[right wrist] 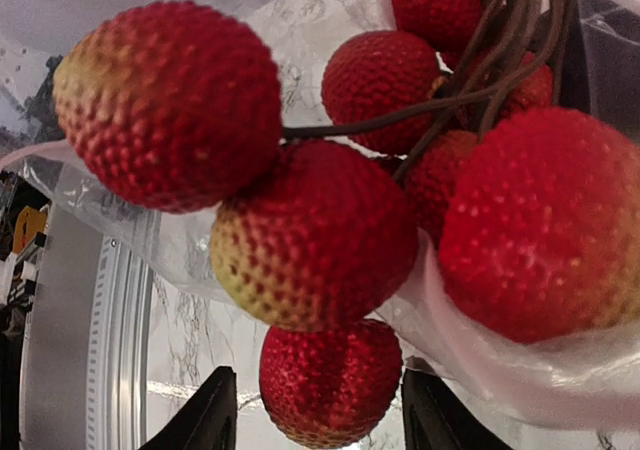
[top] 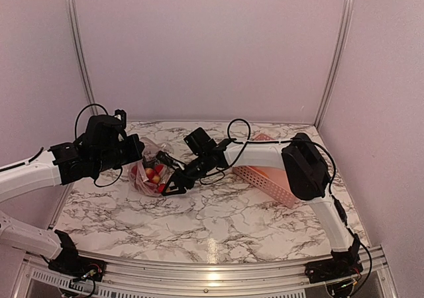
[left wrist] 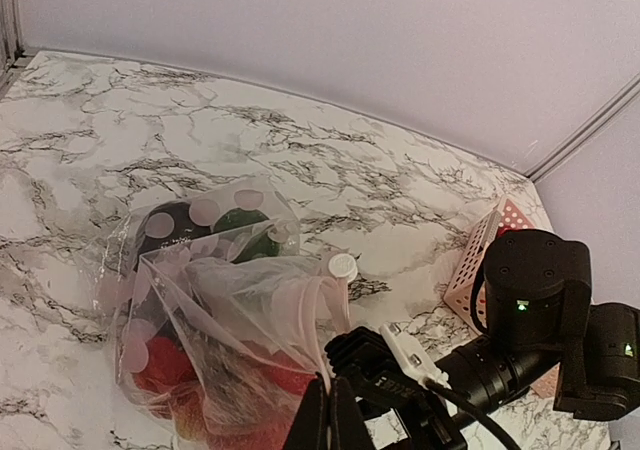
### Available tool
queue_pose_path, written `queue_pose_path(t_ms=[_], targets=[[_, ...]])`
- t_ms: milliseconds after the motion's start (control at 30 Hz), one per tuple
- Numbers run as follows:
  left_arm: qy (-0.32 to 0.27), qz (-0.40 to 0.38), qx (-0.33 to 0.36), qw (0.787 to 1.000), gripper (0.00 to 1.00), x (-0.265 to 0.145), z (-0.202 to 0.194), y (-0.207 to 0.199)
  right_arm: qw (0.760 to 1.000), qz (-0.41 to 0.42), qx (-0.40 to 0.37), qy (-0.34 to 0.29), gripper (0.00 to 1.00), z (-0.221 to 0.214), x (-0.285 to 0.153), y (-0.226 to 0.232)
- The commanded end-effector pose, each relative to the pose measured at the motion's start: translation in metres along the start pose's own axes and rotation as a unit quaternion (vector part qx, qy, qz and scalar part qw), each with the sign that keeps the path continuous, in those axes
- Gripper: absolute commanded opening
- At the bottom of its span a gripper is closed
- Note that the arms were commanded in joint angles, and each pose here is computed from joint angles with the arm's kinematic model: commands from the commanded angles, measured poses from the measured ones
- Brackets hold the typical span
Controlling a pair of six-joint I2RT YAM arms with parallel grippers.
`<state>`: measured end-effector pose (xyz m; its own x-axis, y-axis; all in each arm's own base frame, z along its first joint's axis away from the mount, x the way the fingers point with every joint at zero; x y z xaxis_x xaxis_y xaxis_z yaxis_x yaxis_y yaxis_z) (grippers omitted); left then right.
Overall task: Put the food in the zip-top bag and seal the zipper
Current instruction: Adjust the fake fruit in the zipper food storage bag.
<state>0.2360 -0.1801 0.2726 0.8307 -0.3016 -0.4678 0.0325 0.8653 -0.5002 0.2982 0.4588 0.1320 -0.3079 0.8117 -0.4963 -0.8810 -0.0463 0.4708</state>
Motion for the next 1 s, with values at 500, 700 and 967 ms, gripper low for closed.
queue_pose_path(t_ms=[500,700,967], targets=[[0.003,-0.012,-0.013,1.0,0.0,0.007,-0.003,-0.001,0.999,0.006,0.034,-0.013,0.4,0.009,0.008,-0.002],[0.005,-0.012,-0.017,1.0,0.0,0.007,-0.004,0.0,0.999,0.018,0.04,-0.015,0.23,0.011,0.008,0.0],[0.004,-0.011,-0.017,1.0,0.0,0.008,-0.006,0.001,0.999,0.029,0.016,-0.04,0.04,0.028,-0.032,0.031]])
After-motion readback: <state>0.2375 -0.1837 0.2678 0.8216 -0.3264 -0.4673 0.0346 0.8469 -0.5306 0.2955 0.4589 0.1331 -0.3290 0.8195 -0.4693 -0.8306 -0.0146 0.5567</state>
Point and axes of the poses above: each gripper's point midway between its finger pads, its own x axis out along the fingers, its own y axis along the line the jaws close on, z = x × y, the point moved 9 cm from there along -x, back along the fingers, and after that the axes turned 6 degrees about -x, right-handed, at the moved point
